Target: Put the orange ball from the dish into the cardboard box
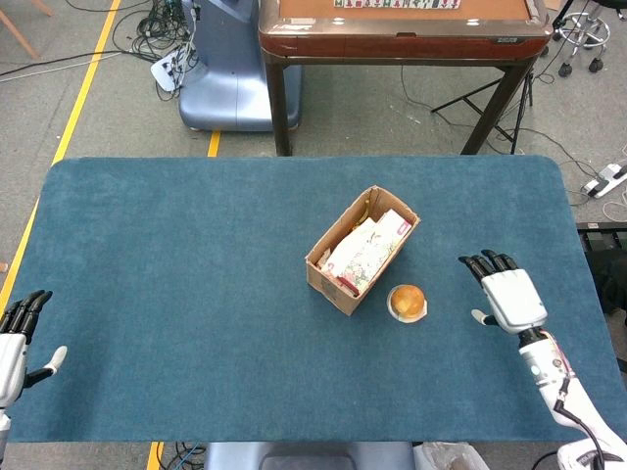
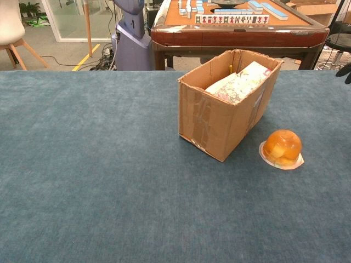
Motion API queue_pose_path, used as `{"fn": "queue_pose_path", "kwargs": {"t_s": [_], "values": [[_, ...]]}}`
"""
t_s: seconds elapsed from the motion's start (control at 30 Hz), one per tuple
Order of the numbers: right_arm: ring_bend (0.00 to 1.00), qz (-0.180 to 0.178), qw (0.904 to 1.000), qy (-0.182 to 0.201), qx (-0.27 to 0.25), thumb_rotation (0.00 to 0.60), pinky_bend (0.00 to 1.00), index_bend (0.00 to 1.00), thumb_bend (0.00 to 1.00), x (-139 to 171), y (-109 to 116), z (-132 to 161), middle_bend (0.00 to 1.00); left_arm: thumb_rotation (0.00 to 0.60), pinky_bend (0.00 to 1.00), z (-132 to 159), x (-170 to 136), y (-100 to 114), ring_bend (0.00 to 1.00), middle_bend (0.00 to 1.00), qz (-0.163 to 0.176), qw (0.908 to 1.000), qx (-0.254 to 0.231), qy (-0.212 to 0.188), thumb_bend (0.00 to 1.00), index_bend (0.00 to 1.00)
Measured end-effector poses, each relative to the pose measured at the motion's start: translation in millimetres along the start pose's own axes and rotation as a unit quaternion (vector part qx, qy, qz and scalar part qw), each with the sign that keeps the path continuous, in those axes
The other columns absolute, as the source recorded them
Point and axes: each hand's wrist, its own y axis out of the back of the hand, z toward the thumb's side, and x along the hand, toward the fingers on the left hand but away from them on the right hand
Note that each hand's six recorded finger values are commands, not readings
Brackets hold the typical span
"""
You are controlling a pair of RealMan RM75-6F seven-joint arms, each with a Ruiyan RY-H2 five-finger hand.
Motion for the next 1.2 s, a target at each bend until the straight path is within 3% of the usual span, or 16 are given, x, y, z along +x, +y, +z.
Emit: {"fn": "queue_pose_path", "kwargs": {"t_s": [0.37, 0.93, 1.2], "values": [[0.15, 0.049, 0.9983, 0.032, 0.006, 0.600, 0.23, 0.26, 0.00, -46.9, -26.3, 33.4, 0.26, 0.600, 0.42, -3.0, -0.4, 2.2, 0.15, 0.13, 0.000, 1.0000, 0.001, 0.006, 0.25, 0.11], [0.18, 0.092, 0.9929, 0.072, 0.020, 0.600, 0.27, 0.28, 0.00, -61.0, -59.4, 69.3, 0.28, 0.600, 0.42, -3.9, -4.2, 10.4, 0.17, 0.15, 0.009, 0.9999, 0.003, 0.011, 0.25, 0.11], [0.20, 0.099, 0.9918, 0.078, 0.022, 0.600, 0.30, 0.32, 0.05, -67.2, -67.6, 77.2, 0.29, 0.600, 0.42, -5.7, -4.9, 12.7, 0.17, 0.15, 0.011, 0.9998, 0.002, 0.015, 0.25, 0.11]]}}
